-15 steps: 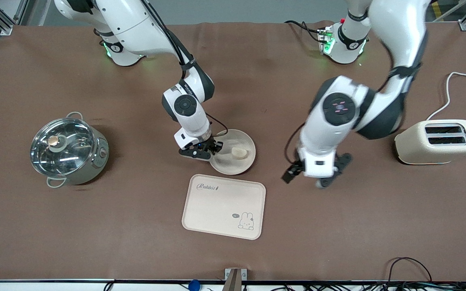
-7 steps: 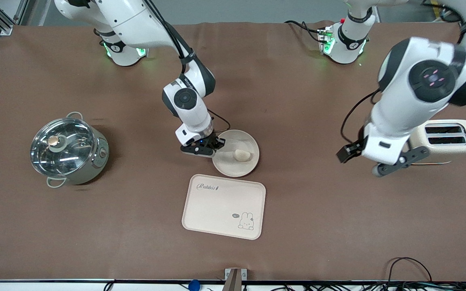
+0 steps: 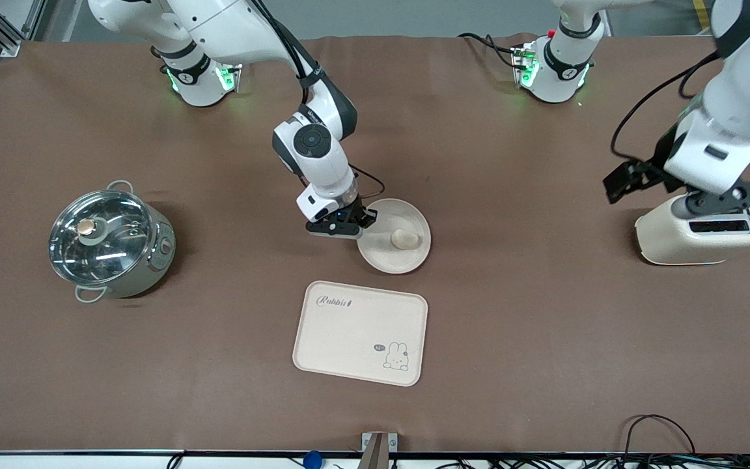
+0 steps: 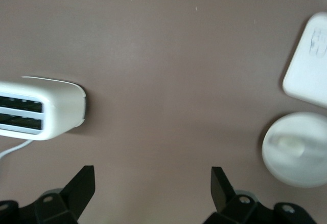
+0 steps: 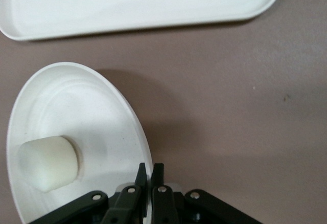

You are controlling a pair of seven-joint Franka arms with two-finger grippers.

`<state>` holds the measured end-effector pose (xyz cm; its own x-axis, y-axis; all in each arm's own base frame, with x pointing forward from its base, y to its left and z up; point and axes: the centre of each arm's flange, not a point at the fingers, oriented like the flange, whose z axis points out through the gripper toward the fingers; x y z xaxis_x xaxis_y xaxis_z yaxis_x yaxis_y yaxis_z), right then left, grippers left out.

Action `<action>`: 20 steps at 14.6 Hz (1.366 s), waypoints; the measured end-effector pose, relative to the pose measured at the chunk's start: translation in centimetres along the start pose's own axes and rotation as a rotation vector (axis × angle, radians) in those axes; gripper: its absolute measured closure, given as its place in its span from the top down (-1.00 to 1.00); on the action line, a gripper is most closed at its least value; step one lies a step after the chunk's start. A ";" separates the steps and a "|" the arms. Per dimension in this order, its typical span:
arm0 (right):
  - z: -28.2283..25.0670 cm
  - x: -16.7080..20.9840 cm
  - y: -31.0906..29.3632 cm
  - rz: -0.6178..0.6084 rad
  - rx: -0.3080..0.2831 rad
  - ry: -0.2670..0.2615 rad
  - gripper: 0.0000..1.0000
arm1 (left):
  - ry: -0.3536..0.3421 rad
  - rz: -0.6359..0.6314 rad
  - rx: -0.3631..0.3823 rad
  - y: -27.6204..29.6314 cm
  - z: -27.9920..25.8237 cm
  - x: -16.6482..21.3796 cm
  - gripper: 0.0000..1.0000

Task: Place bun in plate and plate on tray
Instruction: 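Slide the plate with the right gripper onto the white tray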

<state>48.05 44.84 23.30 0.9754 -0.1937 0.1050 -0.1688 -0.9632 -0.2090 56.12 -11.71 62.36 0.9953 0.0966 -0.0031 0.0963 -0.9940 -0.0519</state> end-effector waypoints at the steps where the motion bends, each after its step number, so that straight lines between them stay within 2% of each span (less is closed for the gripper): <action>1: -0.5 0.8 -0.2 0.022 0.016 0.008 -0.89 | -0.005 0.041 -0.006 -0.9 -0.7 -0.7 1.00; 5: -4.2 5.3 -1.7 0.124 0.119 0.046 -0.89 | -0.020 0.087 -0.012 -3.4 -2.3 -4.1 1.00; 7: -5.0 7.6 -1.9 0.148 0.146 0.070 -0.89 | -0.039 0.091 -0.010 -3.3 -2.4 -5.2 1.00; 14: -0.6 18.3 6.0 0.316 0.115 0.119 -0.89 | -0.042 0.098 -0.009 -3.0 -2.3 -5.5 1.00; 16: 0.5 19.2 7.0 0.331 0.107 0.119 -0.89 | -0.041 0.100 -0.009 -3.0 -2.3 -5.5 1.00; 20: 2.0 18.4 6.2 0.309 0.104 0.105 -0.89 | -0.041 0.155 -0.011 -3.1 -2.3 -5.5 1.00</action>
<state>65.26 35.65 21.99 0.8597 -0.4967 0.1196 -0.4335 -0.8330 -0.3438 50.37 -9.25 64.88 0.9971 -0.0559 -0.0511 -0.0578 -0.9977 -0.0366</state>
